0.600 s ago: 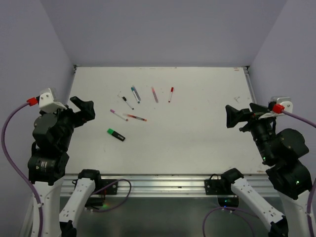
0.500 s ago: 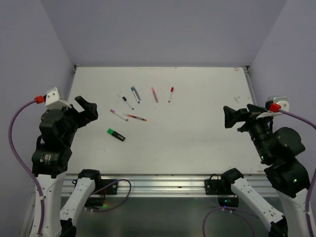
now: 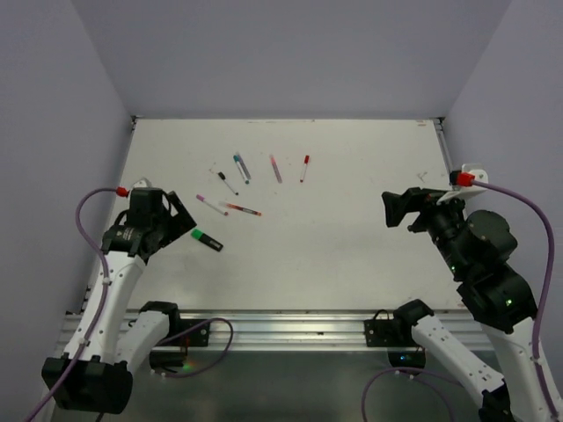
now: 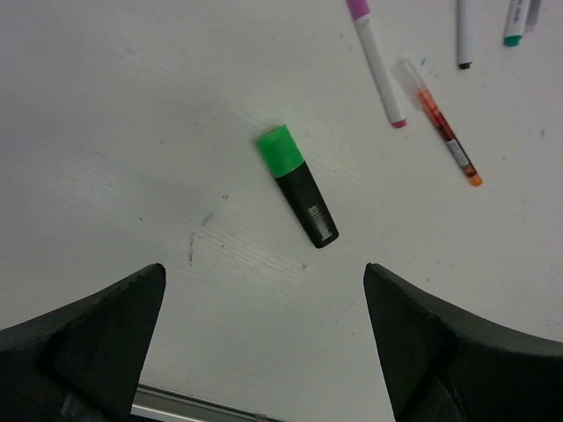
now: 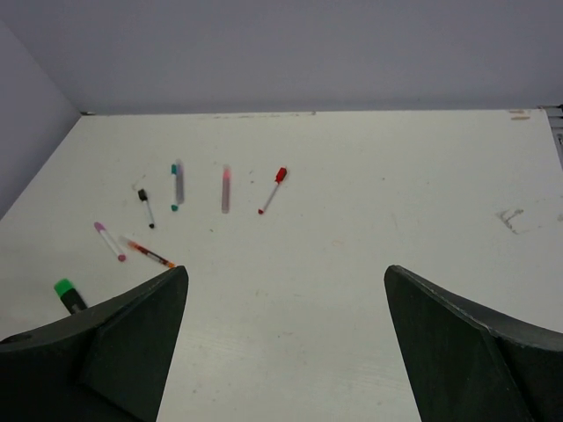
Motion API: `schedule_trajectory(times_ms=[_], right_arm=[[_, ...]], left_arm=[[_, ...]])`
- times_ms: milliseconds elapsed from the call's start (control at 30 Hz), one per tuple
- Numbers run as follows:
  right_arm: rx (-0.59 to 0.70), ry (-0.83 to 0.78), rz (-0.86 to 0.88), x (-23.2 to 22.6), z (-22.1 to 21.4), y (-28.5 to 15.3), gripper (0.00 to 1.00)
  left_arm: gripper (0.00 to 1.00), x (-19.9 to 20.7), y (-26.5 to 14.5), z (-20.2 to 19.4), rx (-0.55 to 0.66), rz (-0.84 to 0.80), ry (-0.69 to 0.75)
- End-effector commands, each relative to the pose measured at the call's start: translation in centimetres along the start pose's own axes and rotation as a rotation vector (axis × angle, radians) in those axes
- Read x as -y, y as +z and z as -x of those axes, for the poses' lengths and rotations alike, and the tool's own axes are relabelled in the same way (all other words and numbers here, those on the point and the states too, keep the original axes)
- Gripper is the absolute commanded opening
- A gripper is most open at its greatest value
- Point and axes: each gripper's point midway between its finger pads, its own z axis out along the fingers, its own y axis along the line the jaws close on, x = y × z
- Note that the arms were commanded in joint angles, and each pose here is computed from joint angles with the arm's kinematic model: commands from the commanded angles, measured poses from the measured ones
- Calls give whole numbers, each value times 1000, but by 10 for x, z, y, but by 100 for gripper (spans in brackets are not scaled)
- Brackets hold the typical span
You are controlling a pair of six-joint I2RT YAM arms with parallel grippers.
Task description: Open the pen caps
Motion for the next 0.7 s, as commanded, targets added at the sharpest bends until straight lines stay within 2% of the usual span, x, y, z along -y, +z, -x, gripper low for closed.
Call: schedule_trajectory(times_ms=[0, 133, 200, 333, 467, 667], right_arm=[[-68, 10, 18, -6, -16, 10, 99], [-101, 16, 31, -10, -27, 18, 99], [-115, 18, 40, -12, -30, 22, 99], [-125, 19, 46, -13, -34, 24, 99], [-117, 11, 42, -12, -33, 24, 99], [-108, -9, 26, -7, -33, 20, 99]], left_arm=[[98, -2, 26, -12, -32, 31, -70], [94, -2, 58, -31, -88, 84, -89], [92, 1, 70, -34, -76, 116, -107], [90, 24, 92, -66, -128, 173, -58], [85, 28, 105, -77, -145, 271, -42], [80, 33, 115, -81, -145, 309, -77]])
